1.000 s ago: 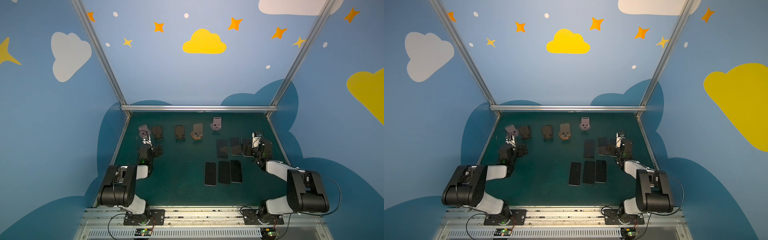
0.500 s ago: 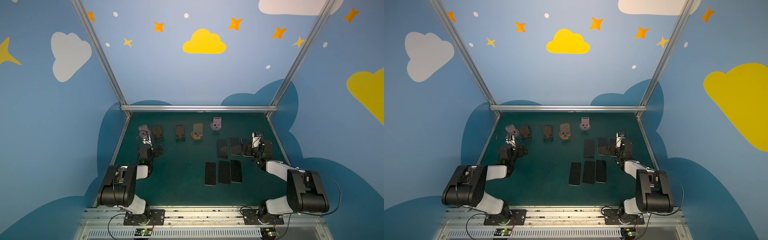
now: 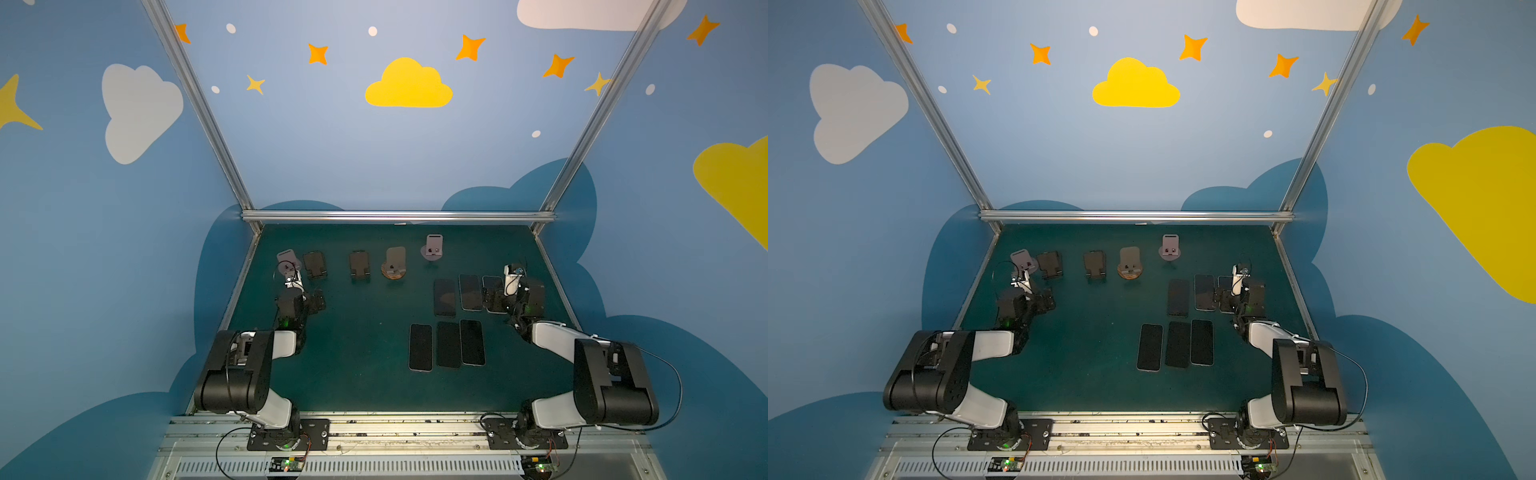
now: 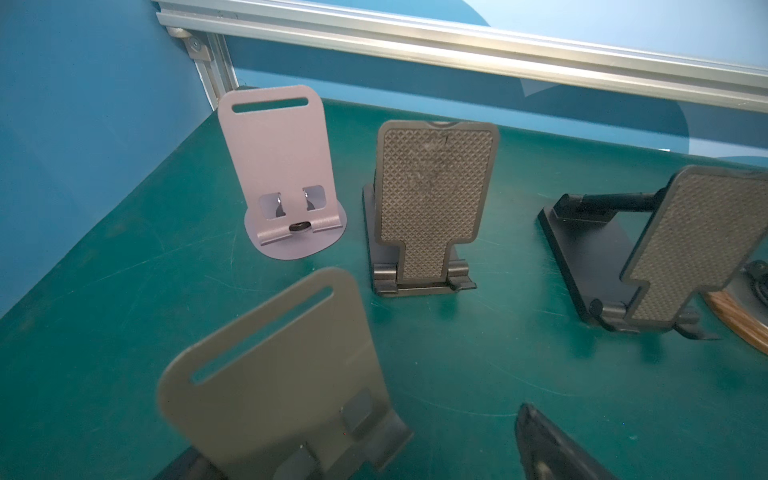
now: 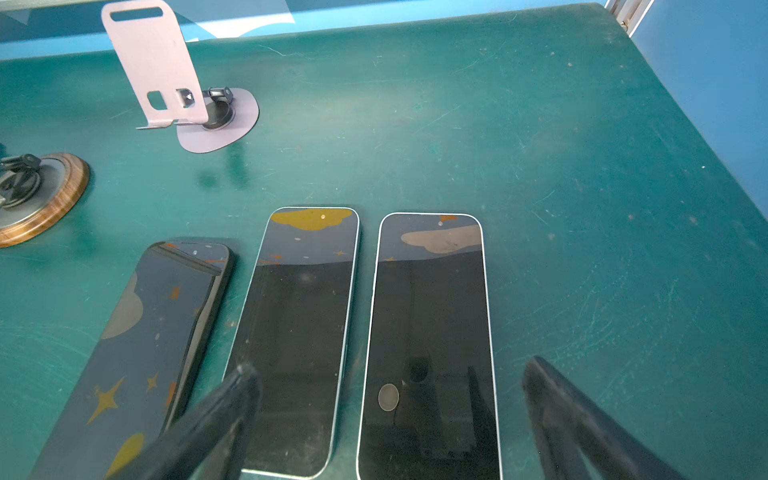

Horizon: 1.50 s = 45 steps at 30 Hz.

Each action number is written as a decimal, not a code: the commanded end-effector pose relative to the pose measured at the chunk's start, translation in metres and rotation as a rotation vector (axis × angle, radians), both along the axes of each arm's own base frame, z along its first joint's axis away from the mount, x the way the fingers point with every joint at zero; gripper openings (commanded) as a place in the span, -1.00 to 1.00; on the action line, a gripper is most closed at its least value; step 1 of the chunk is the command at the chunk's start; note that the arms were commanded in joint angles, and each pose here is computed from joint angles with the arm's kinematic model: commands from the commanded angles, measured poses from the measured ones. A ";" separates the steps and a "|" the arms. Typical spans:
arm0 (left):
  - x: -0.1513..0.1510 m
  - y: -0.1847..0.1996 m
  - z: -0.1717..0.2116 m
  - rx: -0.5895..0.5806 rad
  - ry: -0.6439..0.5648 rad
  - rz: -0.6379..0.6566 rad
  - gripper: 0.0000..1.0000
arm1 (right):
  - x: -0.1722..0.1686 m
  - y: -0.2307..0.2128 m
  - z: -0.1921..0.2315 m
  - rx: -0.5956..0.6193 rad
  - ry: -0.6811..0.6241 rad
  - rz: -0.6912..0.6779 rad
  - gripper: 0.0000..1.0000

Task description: Remove the phone from the phone stand

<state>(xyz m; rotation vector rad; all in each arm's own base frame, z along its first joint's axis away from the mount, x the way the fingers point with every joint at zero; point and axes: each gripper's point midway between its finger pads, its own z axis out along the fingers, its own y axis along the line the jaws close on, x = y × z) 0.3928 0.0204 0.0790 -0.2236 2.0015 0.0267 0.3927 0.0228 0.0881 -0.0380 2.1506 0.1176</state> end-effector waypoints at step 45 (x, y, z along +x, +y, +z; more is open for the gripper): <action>0.000 0.000 0.001 -0.012 0.000 -0.004 1.00 | -0.001 0.002 -0.004 0.016 0.020 0.002 0.97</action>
